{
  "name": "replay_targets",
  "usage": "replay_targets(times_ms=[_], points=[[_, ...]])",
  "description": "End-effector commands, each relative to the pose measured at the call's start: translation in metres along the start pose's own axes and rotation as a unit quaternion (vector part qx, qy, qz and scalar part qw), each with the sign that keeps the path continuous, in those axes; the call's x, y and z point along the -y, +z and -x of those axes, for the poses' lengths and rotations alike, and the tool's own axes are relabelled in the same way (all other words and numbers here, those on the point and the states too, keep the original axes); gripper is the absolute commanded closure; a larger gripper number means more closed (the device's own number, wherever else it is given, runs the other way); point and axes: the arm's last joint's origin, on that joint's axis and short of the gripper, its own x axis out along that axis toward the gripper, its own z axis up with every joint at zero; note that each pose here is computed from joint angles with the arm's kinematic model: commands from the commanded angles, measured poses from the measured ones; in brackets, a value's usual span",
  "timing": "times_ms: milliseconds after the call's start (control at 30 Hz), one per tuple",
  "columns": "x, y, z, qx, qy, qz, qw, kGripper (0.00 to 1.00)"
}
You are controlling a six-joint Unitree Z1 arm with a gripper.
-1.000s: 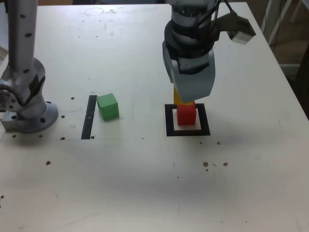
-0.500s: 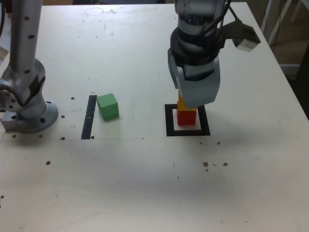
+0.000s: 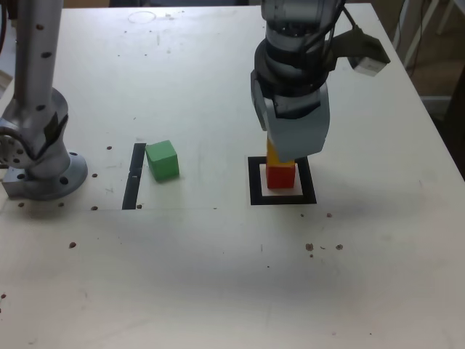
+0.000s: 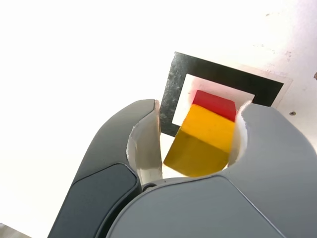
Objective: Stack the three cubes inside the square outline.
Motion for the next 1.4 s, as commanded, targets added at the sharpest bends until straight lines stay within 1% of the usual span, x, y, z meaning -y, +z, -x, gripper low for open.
replay_targets(times_ms=[0,67,167,333,433,600,767,900,1133,1200,1267,1367], points=[[0.001,-0.002,0.004,0.001,0.004,-0.006,1.0000,0.18],[0.001,-0.002,0.004,0.003,0.007,-0.010,0.9999,0.13],[0.000,-0.001,0.005,0.004,0.009,-0.010,0.9999,0.08],[0.002,-0.003,0.007,0.004,0.010,-0.009,0.9999,0.05],[0.005,-0.007,0.014,0.006,0.013,-0.008,0.9999,0.05],[0.013,-0.018,0.032,0.008,0.018,-0.006,0.9998,0.04],[0.025,-0.030,0.048,0.006,0.014,-0.004,0.9999,0.04],[0.041,-0.041,0.058,0.004,0.009,0.000,0.9999,0.04],[0.082,-0.065,0.065,0.005,0.013,0.017,0.9998,0.03],[0.094,-0.072,0.063,0.003,0.010,0.026,0.9996,0.03],[0.104,-0.079,0.058,-0.003,0.003,0.039,0.9992,0.03],[0.117,-0.091,0.045,-0.014,-0.010,0.071,0.9974,0.02]])
